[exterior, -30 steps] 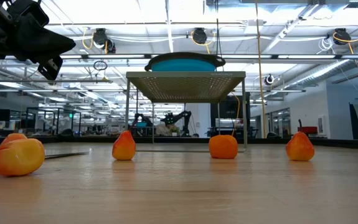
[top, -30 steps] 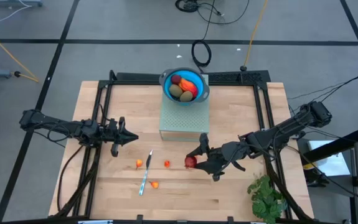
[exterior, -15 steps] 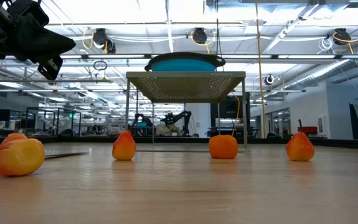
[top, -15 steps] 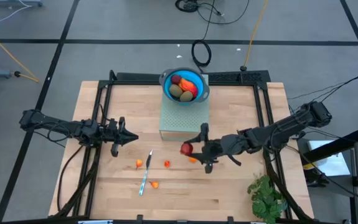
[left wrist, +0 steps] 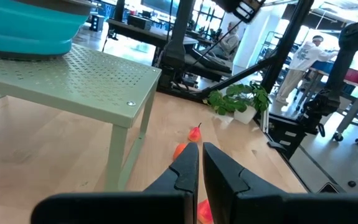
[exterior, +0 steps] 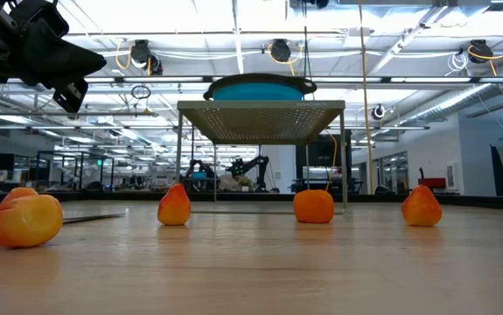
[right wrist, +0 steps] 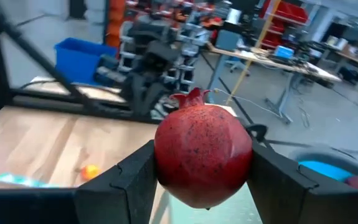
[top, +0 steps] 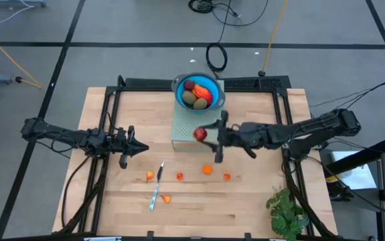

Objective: Pick & Place Fruit
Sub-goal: Put the pomegranate into the blue strainer bowl on the shelf

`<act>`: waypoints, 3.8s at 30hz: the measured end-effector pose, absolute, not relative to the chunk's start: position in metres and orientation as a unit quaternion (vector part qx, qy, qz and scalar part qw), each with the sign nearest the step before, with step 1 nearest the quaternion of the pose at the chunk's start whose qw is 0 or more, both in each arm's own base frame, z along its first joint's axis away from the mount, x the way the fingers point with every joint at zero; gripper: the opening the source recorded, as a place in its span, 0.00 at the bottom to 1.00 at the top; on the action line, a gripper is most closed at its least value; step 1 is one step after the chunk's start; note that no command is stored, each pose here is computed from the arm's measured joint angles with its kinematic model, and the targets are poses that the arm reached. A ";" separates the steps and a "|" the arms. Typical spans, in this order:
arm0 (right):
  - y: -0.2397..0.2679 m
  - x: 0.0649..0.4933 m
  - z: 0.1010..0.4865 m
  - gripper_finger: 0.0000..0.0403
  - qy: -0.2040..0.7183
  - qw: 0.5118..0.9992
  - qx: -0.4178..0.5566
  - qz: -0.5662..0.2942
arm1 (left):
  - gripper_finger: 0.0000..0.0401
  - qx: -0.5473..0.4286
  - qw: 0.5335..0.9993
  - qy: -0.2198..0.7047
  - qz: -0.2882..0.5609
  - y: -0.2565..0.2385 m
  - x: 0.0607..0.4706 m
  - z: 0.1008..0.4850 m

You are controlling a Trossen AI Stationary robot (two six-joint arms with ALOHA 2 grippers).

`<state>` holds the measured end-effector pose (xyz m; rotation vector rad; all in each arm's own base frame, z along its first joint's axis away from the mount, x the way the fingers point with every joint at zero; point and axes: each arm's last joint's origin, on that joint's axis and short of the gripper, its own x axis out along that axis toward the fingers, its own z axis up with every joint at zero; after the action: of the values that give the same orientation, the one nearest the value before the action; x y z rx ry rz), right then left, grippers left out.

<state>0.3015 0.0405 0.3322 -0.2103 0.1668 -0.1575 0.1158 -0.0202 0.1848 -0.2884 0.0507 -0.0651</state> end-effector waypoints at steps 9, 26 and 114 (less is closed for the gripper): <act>0.008 0.291 0.347 0.51 0.055 0.989 -0.024 -0.137 | 0.05 -0.144 0.989 0.025 -0.028 -0.020 0.116 0.185; -0.038 0.255 0.380 0.51 -0.020 0.974 0.036 -0.221 | 0.05 -0.143 0.989 0.022 -0.011 -0.019 0.116 0.185; -0.144 0.321 0.337 0.51 0.177 0.941 0.097 -0.273 | 0.05 -0.141 0.990 0.021 -0.007 -0.019 0.116 0.185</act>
<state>0.3212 -0.1437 0.3371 0.1975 0.3604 -0.5569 0.1159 -0.0186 0.1849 -0.2837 0.0424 -0.0135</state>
